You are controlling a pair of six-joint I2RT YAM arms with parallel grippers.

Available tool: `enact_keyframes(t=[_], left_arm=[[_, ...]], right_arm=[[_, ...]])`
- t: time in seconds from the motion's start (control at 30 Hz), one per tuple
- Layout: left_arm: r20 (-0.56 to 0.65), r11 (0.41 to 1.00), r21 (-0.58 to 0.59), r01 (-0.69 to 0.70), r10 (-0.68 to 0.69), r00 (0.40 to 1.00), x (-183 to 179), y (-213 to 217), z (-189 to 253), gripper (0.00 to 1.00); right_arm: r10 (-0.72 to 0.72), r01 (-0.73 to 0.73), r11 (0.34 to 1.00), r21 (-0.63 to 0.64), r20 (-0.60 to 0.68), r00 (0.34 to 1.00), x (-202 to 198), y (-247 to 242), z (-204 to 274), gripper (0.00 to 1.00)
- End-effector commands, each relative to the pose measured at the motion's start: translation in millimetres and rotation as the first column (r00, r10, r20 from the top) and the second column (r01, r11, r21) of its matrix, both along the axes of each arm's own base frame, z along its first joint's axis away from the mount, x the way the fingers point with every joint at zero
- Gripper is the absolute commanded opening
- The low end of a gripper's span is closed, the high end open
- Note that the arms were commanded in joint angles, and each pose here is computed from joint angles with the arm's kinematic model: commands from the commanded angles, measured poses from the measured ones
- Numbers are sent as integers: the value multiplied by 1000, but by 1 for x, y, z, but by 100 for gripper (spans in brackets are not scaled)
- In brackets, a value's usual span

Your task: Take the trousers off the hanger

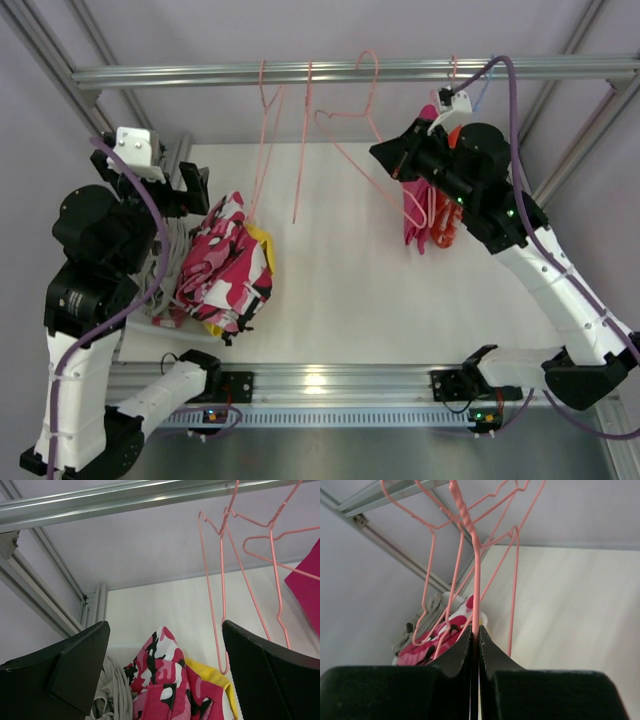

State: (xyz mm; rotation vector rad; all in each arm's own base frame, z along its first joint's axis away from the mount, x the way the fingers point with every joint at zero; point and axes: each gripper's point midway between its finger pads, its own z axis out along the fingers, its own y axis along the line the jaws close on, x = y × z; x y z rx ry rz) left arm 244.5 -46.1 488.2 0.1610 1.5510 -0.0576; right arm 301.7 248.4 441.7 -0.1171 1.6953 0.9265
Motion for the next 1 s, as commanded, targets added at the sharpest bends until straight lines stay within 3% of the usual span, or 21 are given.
enact_keyframes(t=[0.0, 0.23, 0.57, 0.77, 0.97], left_arm=[[17, 1000, -23, 2, -1, 1000, 12, -5, 4, 99], [46, 1000, -29, -1, 2, 999, 15, -5, -1, 99], [42, 999, -38, -11, 13, 999, 22, -6, 0, 99], [32, 999, -30, -25, 26, 999, 22, -3, -3, 99], [-37, 1000, -26, -6, 5, 999, 25, -9, -22, 99]], right_arm=[[-119, 119, 993, -2, 6, 993, 3, -20, 24, 0], [-157, 160, 987, -29, 82, 984, -11, -42, 35, 0], [-258, 265, 961, -80, 82, 963, 41, -30, 21, 0], [-248, 251, 964, -89, 47, 968, 58, -11, 6, 0], [-193, 195, 976, -97, 25, 981, 44, 2, -17, 0]])
